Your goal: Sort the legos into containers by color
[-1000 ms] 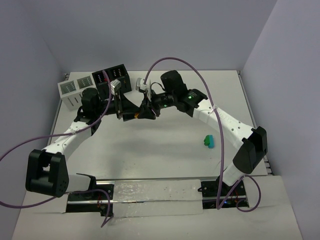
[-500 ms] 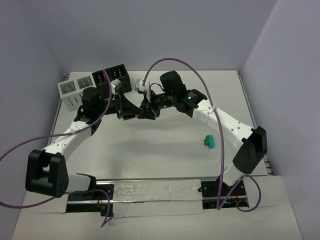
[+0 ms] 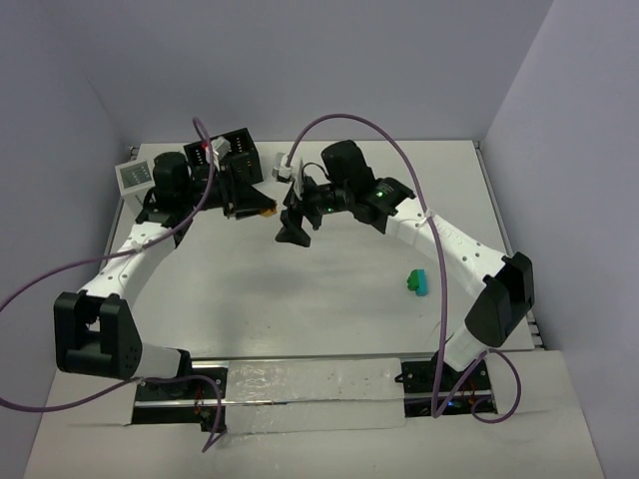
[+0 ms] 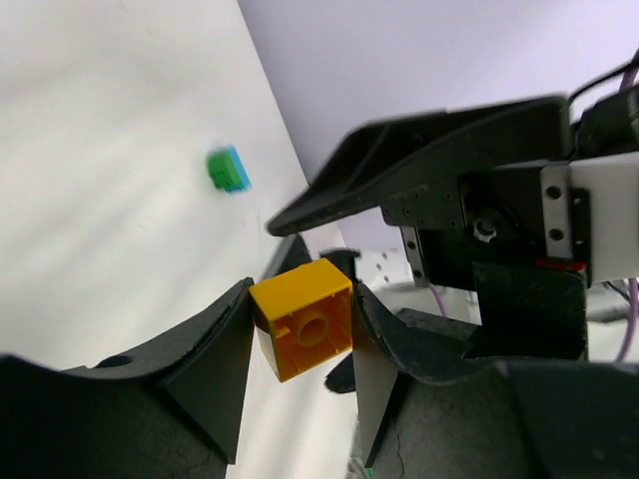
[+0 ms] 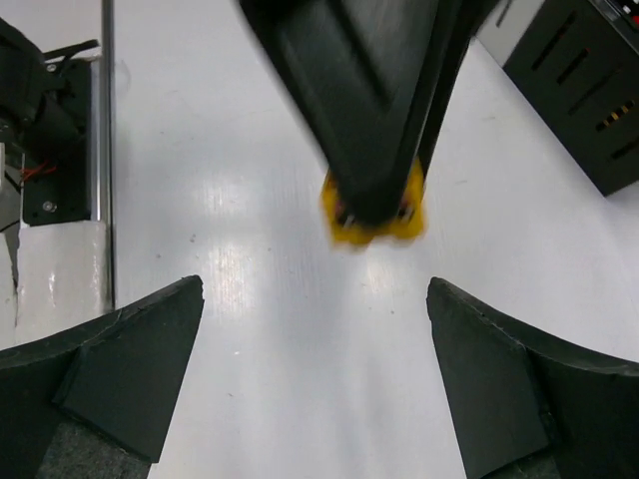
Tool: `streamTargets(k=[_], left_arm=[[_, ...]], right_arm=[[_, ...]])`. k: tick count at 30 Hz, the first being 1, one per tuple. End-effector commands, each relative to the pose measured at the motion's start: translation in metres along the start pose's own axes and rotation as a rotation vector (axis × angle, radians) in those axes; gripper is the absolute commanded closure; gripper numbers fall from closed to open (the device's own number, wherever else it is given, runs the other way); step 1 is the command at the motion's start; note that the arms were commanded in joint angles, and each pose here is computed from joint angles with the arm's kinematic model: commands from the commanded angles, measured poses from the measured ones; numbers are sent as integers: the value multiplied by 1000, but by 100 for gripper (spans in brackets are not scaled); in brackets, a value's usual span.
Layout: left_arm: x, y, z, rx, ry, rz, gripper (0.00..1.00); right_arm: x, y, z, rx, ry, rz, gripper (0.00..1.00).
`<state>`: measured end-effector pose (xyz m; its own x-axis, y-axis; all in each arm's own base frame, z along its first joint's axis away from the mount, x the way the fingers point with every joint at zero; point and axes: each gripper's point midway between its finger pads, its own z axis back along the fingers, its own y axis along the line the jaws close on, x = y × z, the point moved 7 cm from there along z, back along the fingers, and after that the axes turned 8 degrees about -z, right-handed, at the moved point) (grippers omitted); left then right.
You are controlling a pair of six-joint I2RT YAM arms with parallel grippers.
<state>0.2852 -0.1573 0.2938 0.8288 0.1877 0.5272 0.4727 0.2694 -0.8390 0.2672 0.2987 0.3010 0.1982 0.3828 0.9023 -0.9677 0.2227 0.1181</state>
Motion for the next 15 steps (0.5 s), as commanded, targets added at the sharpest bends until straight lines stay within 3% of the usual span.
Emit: streamTargets(k=[1, 3, 8, 15], left_arm=[[59, 25, 17, 257, -99, -255, 100], [81, 42, 19, 403, -126, -340, 100], [162, 77, 20, 763, -307, -708, 100], [212, 135, 5, 957, -367, -794, 100]], right_arm=[[5, -12, 31, -64, -51, -32, 0], [-2, -18, 37, -80, -49, -67, 0], [-19, -46, 69, -177, -74, -180, 0], [-41, -74, 94, -294, -61, -279, 0]])
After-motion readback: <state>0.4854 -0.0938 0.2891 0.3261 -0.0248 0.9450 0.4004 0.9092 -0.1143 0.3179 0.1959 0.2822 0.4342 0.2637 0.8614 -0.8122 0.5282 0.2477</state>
